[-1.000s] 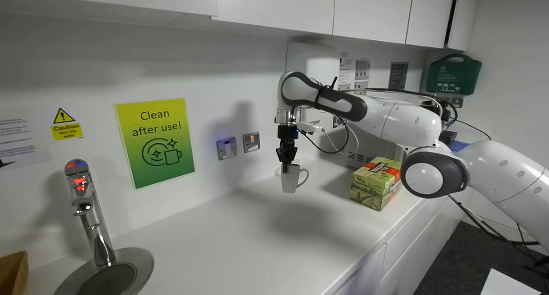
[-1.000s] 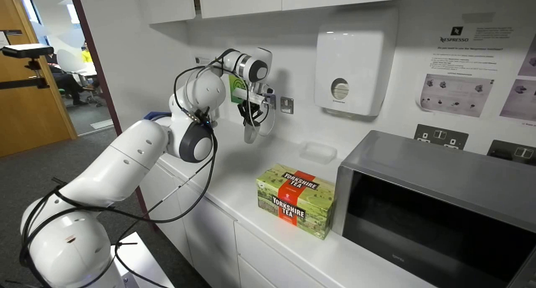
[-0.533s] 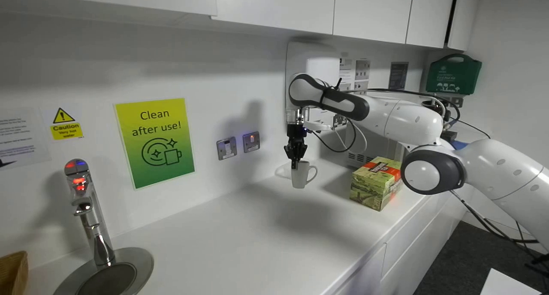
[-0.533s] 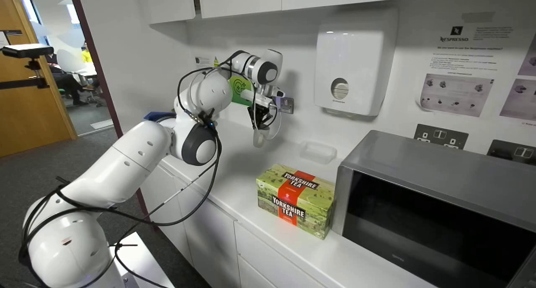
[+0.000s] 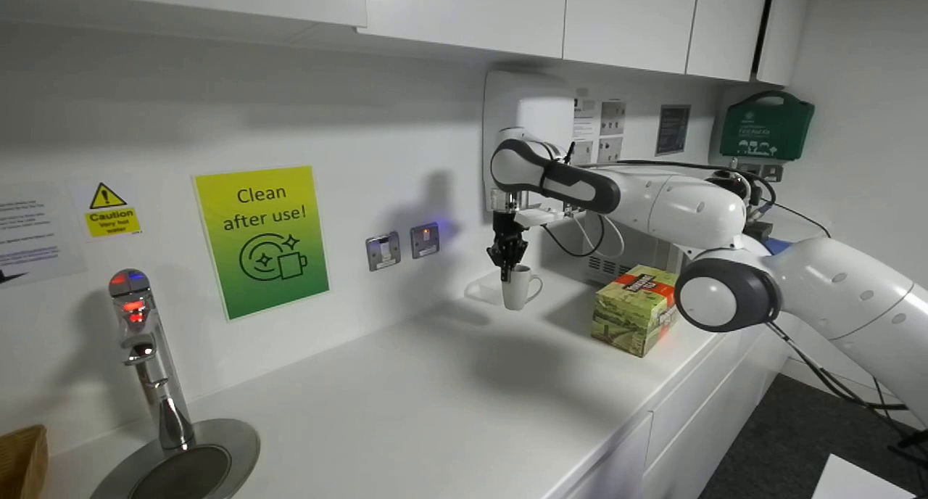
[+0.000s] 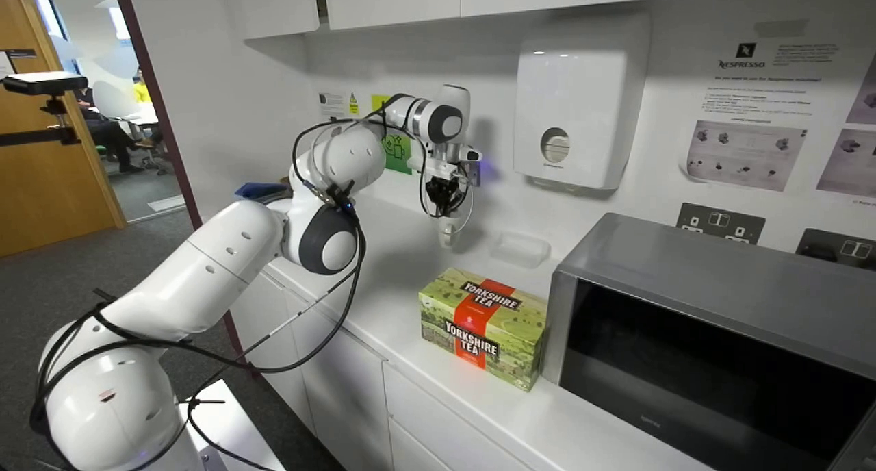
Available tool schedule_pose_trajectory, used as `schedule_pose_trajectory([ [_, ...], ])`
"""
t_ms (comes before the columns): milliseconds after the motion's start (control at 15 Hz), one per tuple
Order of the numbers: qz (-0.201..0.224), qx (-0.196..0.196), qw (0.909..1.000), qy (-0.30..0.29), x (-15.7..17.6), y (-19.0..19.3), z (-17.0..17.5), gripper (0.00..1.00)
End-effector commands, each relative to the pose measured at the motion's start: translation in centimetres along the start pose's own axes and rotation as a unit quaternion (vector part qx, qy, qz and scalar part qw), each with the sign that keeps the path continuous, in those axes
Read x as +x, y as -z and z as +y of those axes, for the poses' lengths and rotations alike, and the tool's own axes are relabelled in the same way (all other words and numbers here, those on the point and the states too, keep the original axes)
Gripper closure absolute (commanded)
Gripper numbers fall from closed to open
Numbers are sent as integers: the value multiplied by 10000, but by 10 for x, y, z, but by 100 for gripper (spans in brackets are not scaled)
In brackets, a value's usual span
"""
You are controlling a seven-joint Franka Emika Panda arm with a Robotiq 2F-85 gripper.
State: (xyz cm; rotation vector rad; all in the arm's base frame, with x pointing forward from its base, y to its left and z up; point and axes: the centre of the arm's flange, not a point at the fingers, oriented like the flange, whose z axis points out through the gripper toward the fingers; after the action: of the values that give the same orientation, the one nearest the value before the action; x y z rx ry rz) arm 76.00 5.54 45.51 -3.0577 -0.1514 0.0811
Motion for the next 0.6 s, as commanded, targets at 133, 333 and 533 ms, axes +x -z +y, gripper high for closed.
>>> schedule_pose_trajectory([
  [133, 222, -501, 9977, -404, -33, -30, 12, 98],
  [333, 217, -548, 9972, -469, -25, -41, 14, 98],
  [533, 300, -539, 9969, -497, -19, -47, 13, 98],
])
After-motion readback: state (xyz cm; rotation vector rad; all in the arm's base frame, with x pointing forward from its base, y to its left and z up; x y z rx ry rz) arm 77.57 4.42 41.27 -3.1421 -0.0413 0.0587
